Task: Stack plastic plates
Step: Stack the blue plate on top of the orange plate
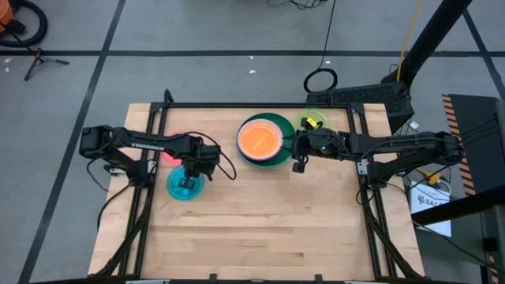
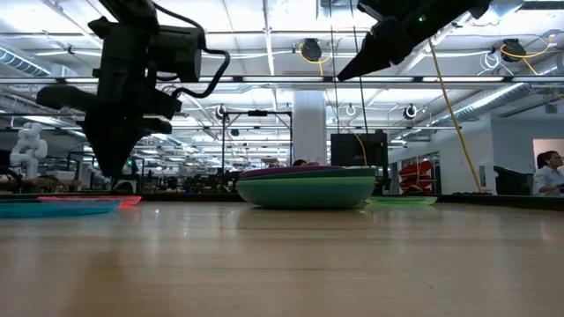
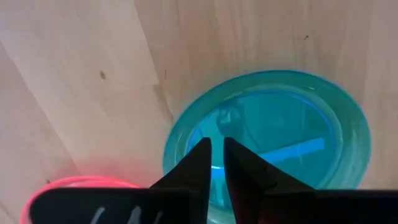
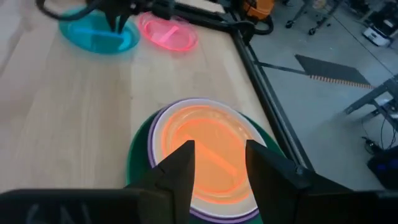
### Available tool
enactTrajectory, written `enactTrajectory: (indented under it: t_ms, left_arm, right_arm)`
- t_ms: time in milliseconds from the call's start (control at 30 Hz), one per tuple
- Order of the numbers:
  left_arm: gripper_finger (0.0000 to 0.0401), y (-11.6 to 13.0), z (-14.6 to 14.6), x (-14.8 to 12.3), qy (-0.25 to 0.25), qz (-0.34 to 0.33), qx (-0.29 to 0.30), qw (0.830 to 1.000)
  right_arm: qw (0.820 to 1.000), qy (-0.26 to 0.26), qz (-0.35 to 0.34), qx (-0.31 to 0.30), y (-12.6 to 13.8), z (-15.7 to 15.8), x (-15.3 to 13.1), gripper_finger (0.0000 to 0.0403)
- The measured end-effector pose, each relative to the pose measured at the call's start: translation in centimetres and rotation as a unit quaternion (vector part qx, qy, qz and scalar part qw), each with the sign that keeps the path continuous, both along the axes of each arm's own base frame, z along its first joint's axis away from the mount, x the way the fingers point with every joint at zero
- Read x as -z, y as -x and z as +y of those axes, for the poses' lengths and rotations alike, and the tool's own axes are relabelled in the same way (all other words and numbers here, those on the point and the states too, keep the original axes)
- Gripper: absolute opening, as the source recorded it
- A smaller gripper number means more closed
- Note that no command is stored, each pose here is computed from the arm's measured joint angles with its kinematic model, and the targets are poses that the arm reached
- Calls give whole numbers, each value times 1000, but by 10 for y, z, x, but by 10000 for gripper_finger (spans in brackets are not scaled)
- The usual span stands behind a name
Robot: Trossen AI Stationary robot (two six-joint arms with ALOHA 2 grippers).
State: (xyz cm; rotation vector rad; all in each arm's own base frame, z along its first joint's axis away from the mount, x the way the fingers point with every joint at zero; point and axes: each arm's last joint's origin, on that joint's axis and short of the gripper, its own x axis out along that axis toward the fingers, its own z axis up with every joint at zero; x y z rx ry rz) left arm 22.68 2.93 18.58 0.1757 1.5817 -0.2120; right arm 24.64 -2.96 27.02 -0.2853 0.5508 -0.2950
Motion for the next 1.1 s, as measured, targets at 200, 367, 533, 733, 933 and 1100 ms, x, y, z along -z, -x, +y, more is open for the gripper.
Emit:
enactTrajectory:
  t_ms: [200, 367, 533, 733, 933, 1100]
  left_arm:
    - [105, 2, 0, 9, -7, -6, 12, 1000]
    - [156, 2, 2, 16, -42, -12, 44, 998]
    - [180, 6, 7, 23, -51, -11, 49, 997]
    - [182, 10, 15, 27, -45, -8, 35, 998]
    - [182, 12, 22, 28, -11, -19, 23, 999]
    - [182, 14, 30, 28, -11, -18, 17, 1000]
  right_arm:
    - [1000, 12, -9, 1, -1, -2, -2, 134]
    - [998, 45, -29, -13, -3, -3, -8, 134]
    - [998, 50, -18, -17, -3, -3, -6, 134]
    - [998, 55, -16, -19, -3, -3, -6, 134]
    - [998, 57, -15, -20, -3, -3, -6, 134]
    - [998, 57, -15, -20, -3, -3, -6, 134]
